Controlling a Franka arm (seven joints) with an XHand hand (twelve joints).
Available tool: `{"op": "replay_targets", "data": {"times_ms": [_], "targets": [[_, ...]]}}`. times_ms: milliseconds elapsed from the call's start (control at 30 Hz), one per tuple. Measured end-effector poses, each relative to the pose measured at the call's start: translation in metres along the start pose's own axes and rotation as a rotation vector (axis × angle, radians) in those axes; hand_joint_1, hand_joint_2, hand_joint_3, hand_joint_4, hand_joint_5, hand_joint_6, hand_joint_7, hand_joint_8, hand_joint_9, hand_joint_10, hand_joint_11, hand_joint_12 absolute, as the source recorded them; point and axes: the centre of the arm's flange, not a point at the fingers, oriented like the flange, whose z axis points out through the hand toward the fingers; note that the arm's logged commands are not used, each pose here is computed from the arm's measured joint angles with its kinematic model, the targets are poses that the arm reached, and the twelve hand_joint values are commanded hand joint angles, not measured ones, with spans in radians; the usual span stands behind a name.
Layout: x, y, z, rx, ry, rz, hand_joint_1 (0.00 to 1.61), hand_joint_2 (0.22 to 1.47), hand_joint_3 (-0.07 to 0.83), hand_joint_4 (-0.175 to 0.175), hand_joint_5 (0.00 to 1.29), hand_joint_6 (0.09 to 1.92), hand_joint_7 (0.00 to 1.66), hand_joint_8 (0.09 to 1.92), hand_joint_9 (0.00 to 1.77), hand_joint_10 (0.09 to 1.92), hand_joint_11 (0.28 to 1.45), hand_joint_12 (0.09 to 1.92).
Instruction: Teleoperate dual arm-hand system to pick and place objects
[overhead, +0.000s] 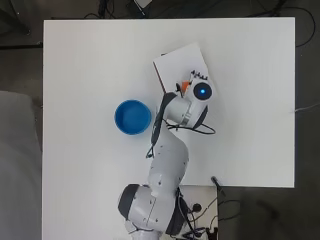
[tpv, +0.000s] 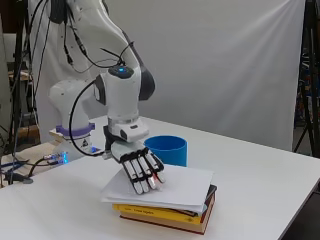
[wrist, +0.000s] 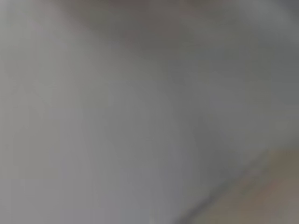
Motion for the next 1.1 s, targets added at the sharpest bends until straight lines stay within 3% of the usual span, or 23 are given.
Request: {"op": "replay_targets", "data": {"times_ms": [133,267,467,500,533,600,633,1100], "targets": [[-0.004,0.008,-0.005,-0.012,-0.032,0.0,0.43,1.05,0.0,0.065,0.44,0.09,0.54,0.09,0.63,0.09,0.56,0.09],[-0.004,0.007,-0.044,-0.064,-0.017,-0.032,0.54,1.06,-0.001,0.09,0.55,0.09,0.61,0.09,0.73,0.09,0.61,0.09],[0.017,-0.021,-0.118,-0.13,0.017,-0.098,0.47,1.04,-0.007,0.1,0.5,0.09,0.55,0.09,0.67,0.09,0.58,0.09],[0.02,-0.024,-0.123,-0.129,0.013,-0.102,0.44,1.03,-0.007,0.099,0.47,0.09,0.53,0.09,0.65,0.09,0.57,0.09],[0.022,-0.025,-0.126,-0.125,0.009,-0.103,0.41,1.02,-0.009,0.084,0.36,0.09,0.45,0.09,0.6,0.09,0.54,0.09],[0.026,-0.026,-0.127,-0.109,-0.009,-0.094,0.37,1.0,-0.013,0.065,0.16,0.09,0.28,0.09,0.46,0.09,0.5,0.09],[0.028,-0.026,-0.125,-0.104,-0.023,-0.085,0.37,1.0,-0.013,0.067,0.14,0.09,0.25,0.09,0.43,0.09,0.49,0.09],[0.021,-0.016,-0.067,-0.044,-0.043,-0.091,0.43,1.01,0.006,0.07,0.32,0.09,0.44,0.09,0.55,0.09,0.52,0.09]]}}
